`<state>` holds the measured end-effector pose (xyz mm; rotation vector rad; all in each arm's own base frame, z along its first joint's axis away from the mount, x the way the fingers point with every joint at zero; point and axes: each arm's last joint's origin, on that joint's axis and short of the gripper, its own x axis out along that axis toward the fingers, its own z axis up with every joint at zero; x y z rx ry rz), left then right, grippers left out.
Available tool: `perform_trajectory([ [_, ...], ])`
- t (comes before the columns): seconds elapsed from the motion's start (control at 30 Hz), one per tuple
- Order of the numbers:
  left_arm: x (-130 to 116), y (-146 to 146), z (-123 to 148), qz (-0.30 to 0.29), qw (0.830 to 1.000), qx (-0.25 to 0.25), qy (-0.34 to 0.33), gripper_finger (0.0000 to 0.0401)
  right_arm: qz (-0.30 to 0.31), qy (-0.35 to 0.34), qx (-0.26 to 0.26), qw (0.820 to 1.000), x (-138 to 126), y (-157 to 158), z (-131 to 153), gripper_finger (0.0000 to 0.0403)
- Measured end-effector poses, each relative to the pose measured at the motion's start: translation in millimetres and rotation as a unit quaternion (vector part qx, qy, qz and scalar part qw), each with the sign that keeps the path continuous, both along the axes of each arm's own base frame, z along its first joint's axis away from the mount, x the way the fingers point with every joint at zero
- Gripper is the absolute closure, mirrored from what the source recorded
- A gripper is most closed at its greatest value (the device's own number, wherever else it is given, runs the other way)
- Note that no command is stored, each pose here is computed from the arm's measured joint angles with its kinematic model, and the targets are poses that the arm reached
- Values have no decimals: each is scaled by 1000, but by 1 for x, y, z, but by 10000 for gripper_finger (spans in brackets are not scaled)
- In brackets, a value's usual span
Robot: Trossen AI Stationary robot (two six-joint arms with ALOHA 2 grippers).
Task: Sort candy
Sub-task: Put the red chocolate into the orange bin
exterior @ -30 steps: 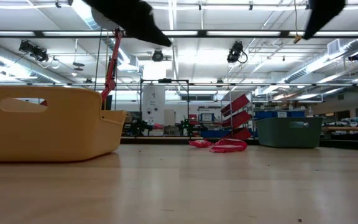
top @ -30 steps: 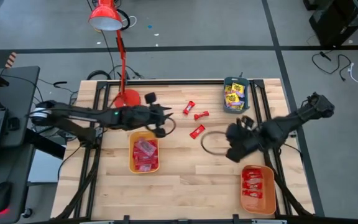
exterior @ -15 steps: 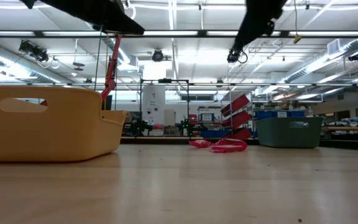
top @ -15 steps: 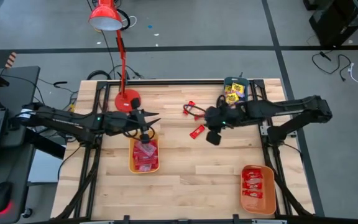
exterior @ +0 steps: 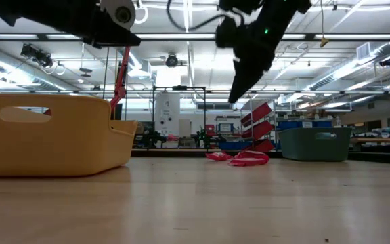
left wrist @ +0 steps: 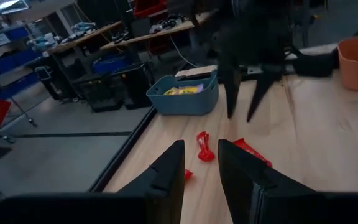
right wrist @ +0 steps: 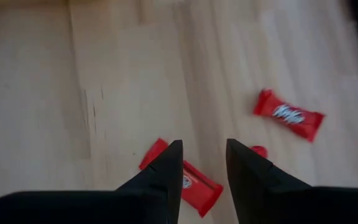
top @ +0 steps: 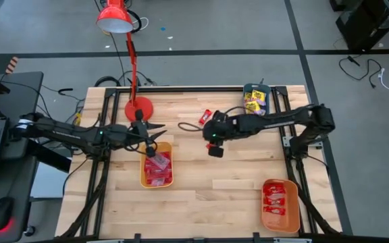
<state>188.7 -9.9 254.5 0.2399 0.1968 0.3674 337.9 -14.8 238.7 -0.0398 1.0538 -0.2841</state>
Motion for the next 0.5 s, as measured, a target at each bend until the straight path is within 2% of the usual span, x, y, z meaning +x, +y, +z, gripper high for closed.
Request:
perform_trajectory([
  [0.23, -8, 1, -29, 5, 999, -31, -37, 302, 1, 57, 2, 998, 16, 2, -41, 283],
  [0.4, -12, 2, -44, 6, 999, -32, -42, 302, -56, 68, -6, 996, 22, -2, -61, 265],
  [0.5, -13, 2, -46, 10, 999, -32, -40, 302, -53, 82, 18, 995, 22, -4, -67, 255],
])
